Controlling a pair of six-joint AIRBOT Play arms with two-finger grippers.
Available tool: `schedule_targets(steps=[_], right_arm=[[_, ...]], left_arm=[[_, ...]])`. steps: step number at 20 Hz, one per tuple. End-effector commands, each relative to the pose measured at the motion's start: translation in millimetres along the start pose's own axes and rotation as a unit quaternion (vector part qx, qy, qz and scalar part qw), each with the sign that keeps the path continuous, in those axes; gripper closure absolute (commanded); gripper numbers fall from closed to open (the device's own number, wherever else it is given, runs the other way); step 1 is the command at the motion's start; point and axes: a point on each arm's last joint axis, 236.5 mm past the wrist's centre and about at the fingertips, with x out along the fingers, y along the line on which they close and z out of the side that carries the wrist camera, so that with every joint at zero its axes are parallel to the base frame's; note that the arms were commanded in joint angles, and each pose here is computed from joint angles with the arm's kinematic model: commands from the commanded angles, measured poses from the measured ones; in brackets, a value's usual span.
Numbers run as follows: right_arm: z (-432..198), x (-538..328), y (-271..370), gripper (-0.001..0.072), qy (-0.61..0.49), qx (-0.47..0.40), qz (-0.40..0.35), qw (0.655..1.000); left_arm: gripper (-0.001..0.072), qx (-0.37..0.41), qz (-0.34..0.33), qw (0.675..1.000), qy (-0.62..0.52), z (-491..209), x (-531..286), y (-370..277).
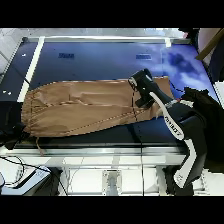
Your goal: Fold the clothes and pants, and hang the long-sleeved shirts on hangers.
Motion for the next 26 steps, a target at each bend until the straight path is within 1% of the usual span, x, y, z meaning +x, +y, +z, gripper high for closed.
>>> schedule_targets(steps=[1,4,5,7,8,9,11,13,14,15,16,18,19,21,24,25,26], right_arm=[[-35.9,-35.4,-48.4,0.0696,-0.011,0.057,-0.004,0.998],[-79.3,-74.9,-89.4,0.0696,-0.073,0.15,0.017,0.986],[-96.1,-82.2,-92.1,0.0696,-0.087,0.175,0.036,0.98],[-127.4,-82.5,-69.1,0.0696,-0.09,0.203,0.108,0.969],[-142.8,-74.6,-47.9,0.0696,-0.074,0.21,0.146,0.964],[-157.8,-59.8,-27.0,0.0696,-0.049,0.217,0.168,0.96],[-183.1,-17.3,10.7,0.0696,0.007,0.227,0.189,0.955],[-222.4,27.9,51.0,0.0682,0.098,0.235,0.204,0.945],[-245.9,43.2,67.1,0.0542,0.146,0.23,0.207,0.94],[-272.4,56.2,79.1,0.0267,0.196,0.224,0.202,0.933],[-294.1,64.6,83.8,0.0151,0.231,0.215,0.191,0.929],[-308.8,75.9,76.1,0.0155,0.239,0.217,0.161,0.933],[-302.0,76.9,69.0,0.0155,0.218,0.225,0.153,0.937],[-257.6,73.7,55.1,0.0155,0.122,0.257,0.157,0.946],[-169.3,41.6,24.6,0.0159,-0.062,0.299,0.179,0.935],[-152.4,31.2,15.5,0.0164,-0.096,0.305,0.18,0.93],[-141.5,26.2,10.9,0.025,-0.109,0.307,0.18,0.928]], left_arm=[[0.0683,-0.009,0.002,1.0,-0.007,3.8,-1.8,5.0],[0.0683,-0.042,0.005,0.999,-0.027,15.0,-11.7,23.3],[0.0683,-0.055,0.007,0.998,-0.04,22.5,-18.3,30.5],[0.0683,-0.077,0.012,0.994,-0.072,41.9,-36.6,45.2],[0.0683,-0.084,0.014,0.992,-0.089,52.3,-47.1,50.8],[0.0683,-0.087,0.016,0.991,-0.102,60.5,-55.6,53.9],[0.0683,-0.081,0.017,0.99,-0.112,68.1,-63.9,53.3],[0.0683,-0.066,0.015,0.992,-0.103,64.7,-62.1,49.7],[0.0683,-0.066,0.015,0.993,-0.101,63.9,-61.8,49.1],[0.0683,-0.066,0.015,0.993,-0.101,63.9,-61.8,49.3],[0.0683,-0.066,0.015,0.993,-0.101,64.0,-61.8,49.3],[0.0683,-0.067,0.015,0.993,-0.101,63.9,-61.8,49.2],[0.0683,-0.067,0.015,0.993,-0.101,63.9,-61.8,49.2],[0.0683,-0.067,0.014,0.993,-0.101,63.9,-61.8,49.1],[0.0683,-0.067,0.014,0.993,-0.101,63.8,-61.8,49.1],[0.0683,-0.067,0.014,0.993,-0.101,63.8,-61.8,49.1],[0.0683,-0.067,0.015,0.993,-0.101,63.8,-61.8,49.2]])
